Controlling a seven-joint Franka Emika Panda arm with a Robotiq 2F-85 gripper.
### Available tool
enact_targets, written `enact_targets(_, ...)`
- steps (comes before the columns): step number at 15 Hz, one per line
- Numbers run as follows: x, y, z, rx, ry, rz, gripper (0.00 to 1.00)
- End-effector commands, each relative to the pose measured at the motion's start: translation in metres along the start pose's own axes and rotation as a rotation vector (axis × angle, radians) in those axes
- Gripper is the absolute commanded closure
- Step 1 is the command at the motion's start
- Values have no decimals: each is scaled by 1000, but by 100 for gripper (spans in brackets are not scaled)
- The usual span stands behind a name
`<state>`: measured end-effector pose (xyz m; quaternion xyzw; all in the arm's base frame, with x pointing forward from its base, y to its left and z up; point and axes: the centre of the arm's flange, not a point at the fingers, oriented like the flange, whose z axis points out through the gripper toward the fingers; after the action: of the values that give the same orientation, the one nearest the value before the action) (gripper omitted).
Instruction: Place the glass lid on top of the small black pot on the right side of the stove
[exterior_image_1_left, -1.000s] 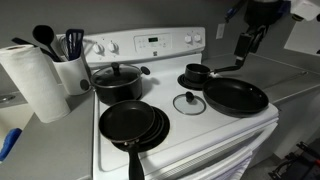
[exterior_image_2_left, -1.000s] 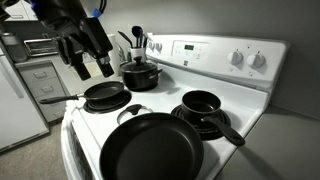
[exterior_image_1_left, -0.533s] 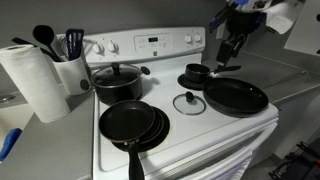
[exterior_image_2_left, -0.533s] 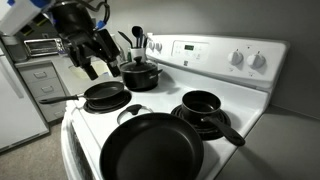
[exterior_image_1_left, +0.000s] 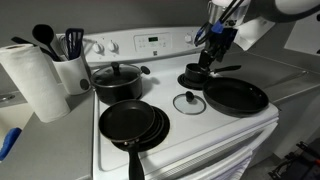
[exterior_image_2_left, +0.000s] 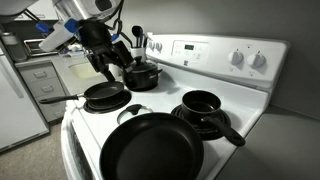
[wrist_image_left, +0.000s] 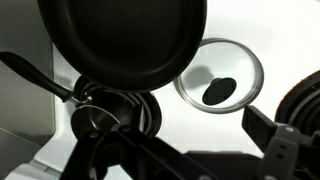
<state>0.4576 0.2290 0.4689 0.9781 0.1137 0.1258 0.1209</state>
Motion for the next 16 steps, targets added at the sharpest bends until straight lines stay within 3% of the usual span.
enact_targets(1,3,-7,2,-51,-25,116,0)
enact_targets(6,-2,-11,19,-145,-41,419,0)
enact_targets(11,0,-5,37,-187,-200,665,0)
enact_targets(13,3,-8,46,-144,-305,694,0)
enact_targets(16,6,-19,57,-15,-430,686,0)
